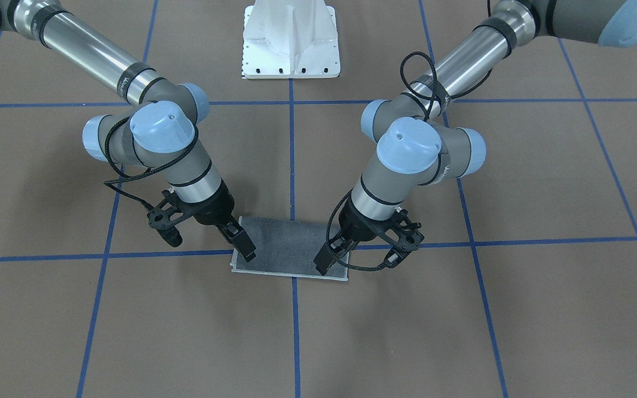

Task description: Fold towel twice with both arms

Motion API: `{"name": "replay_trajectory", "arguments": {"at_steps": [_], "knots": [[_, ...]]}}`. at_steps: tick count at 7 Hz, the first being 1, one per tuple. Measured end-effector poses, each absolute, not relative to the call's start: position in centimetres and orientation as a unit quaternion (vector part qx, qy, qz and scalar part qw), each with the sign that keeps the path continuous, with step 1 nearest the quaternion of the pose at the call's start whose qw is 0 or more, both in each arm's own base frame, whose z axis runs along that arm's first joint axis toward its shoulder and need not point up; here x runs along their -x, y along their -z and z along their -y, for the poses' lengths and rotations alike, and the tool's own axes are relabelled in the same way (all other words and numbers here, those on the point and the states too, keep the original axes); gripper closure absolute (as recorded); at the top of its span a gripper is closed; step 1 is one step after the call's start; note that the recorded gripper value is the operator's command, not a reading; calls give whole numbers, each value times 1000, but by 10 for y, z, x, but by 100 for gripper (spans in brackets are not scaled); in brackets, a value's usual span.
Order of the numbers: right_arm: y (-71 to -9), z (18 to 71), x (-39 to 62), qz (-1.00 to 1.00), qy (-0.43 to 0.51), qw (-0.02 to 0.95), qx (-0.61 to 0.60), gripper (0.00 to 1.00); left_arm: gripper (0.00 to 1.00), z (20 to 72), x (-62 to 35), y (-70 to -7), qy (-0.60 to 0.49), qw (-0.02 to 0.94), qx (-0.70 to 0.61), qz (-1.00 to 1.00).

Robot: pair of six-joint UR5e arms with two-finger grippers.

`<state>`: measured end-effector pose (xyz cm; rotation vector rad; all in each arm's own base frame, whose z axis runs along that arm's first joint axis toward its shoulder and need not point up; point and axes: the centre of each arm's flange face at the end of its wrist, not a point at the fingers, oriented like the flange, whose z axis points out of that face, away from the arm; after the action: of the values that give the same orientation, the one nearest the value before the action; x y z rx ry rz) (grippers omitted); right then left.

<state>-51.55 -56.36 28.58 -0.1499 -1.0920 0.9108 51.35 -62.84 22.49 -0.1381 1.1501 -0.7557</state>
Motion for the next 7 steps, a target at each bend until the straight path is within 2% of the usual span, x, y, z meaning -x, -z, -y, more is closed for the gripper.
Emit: {"name": "replay_trajectory", "arguments": {"at_steps": [2, 5, 6, 7], "knots": [[-292, 562, 511, 497, -364, 786, 58, 1, 0, 652, -466, -226, 327, 780, 75, -528], [-294, 553, 515, 464, -298, 832, 61, 2, 0, 666, -371, -276, 286, 799, 77, -524], [-290, 544, 521, 454, -290, 840, 67, 5, 0, 667, -358, -291, 281, 802, 77, -521], [-290, 532, 532, 448, -283, 845, 69, 13, 0, 666, -353, -299, 278, 804, 78, -520]]}}
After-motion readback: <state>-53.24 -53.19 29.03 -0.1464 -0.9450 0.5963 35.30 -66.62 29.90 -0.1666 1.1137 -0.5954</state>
